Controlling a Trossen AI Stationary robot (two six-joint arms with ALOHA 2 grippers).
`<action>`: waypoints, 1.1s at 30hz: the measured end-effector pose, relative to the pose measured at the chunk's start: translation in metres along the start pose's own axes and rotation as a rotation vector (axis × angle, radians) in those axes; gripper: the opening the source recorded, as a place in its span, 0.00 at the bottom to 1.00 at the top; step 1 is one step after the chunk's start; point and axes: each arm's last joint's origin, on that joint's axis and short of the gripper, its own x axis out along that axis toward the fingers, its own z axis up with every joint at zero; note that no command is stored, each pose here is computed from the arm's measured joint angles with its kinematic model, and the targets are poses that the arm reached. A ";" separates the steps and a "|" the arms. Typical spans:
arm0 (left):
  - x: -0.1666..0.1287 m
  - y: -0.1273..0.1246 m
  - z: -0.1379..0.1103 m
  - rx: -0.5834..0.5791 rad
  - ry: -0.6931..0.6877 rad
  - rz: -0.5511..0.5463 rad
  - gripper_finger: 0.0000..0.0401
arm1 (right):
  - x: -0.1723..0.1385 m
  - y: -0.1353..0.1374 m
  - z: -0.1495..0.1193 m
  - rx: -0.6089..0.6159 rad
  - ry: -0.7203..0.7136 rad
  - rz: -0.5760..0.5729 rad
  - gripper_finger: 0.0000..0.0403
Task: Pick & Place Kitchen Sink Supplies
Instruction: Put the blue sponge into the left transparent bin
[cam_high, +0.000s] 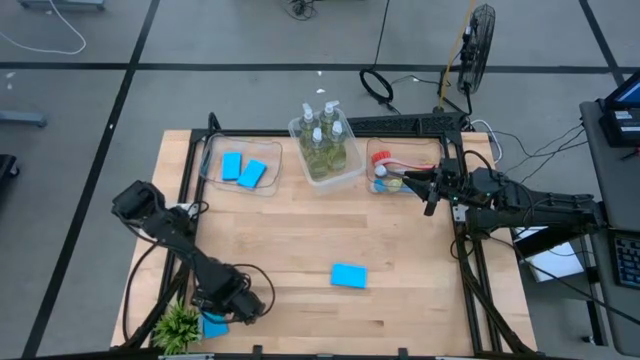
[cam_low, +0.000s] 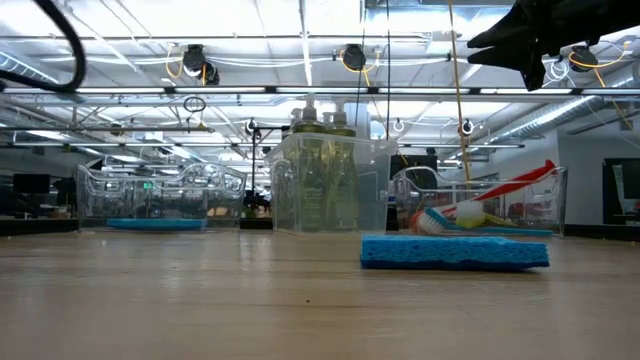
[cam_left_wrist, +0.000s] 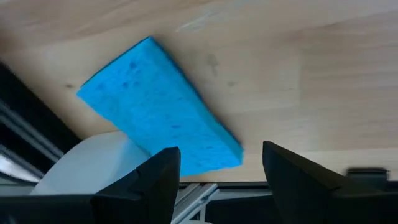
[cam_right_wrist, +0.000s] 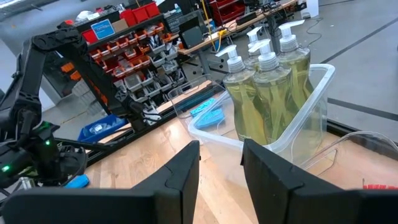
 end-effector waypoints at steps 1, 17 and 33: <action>0.001 0.001 -0.001 -0.002 -0.001 0.002 0.57 | 0.000 0.000 0.000 0.000 0.000 0.000 0.27; 0.035 0.000 0.011 0.010 0.062 -0.222 0.57 | 0.000 0.000 0.001 0.003 -0.007 0.003 0.27; -0.010 -0.033 0.088 0.159 -0.095 -0.403 0.57 | 0.000 0.000 0.001 0.010 -0.008 0.002 0.27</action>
